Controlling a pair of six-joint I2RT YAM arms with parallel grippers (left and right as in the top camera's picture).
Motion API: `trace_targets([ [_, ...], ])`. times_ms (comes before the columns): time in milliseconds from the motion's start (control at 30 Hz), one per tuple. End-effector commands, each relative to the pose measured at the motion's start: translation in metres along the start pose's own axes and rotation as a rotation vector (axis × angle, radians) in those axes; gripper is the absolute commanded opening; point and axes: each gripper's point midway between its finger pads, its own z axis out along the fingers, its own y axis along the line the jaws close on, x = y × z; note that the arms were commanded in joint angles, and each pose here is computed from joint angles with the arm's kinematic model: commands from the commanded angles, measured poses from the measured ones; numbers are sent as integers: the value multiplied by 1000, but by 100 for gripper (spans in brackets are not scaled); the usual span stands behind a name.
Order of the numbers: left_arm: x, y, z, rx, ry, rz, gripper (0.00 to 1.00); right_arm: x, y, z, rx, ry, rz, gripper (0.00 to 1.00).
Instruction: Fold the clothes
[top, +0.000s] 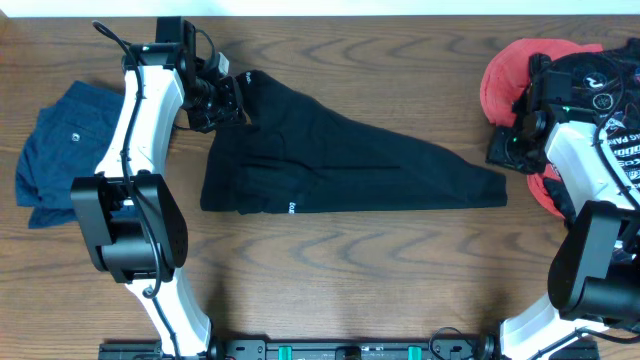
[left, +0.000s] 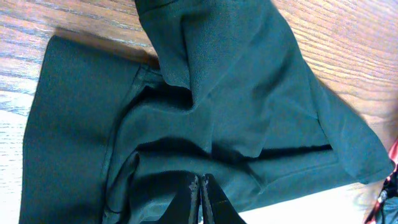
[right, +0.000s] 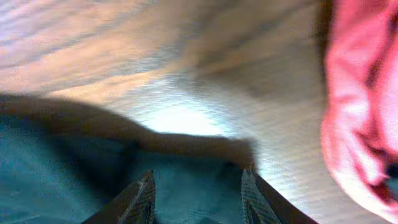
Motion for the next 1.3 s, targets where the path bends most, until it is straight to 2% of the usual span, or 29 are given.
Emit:
trace_targets([
  [0,-3,6,-1,-35,-10,22,6,4,26,0,-147,26,6,44],
  [233,-4,10,-1,-59,-15,22,6,8,54,9,-208,27,-61,50],
  [400,-4,10,-1,-60,-16,22,6,-1,61,26,-205,-3,-85,50],
  [667,-4,10,-1,-60,-15,21,6,18,65,54,-237,99,-69,46],
  [1100,-4,10,-1,-60,-15,22,6,8,65,12,-251,34,-67,45],
  [1267,-4,10,-1,-60,-14,21,6,27,61,10,-233,107,-54,46],
])
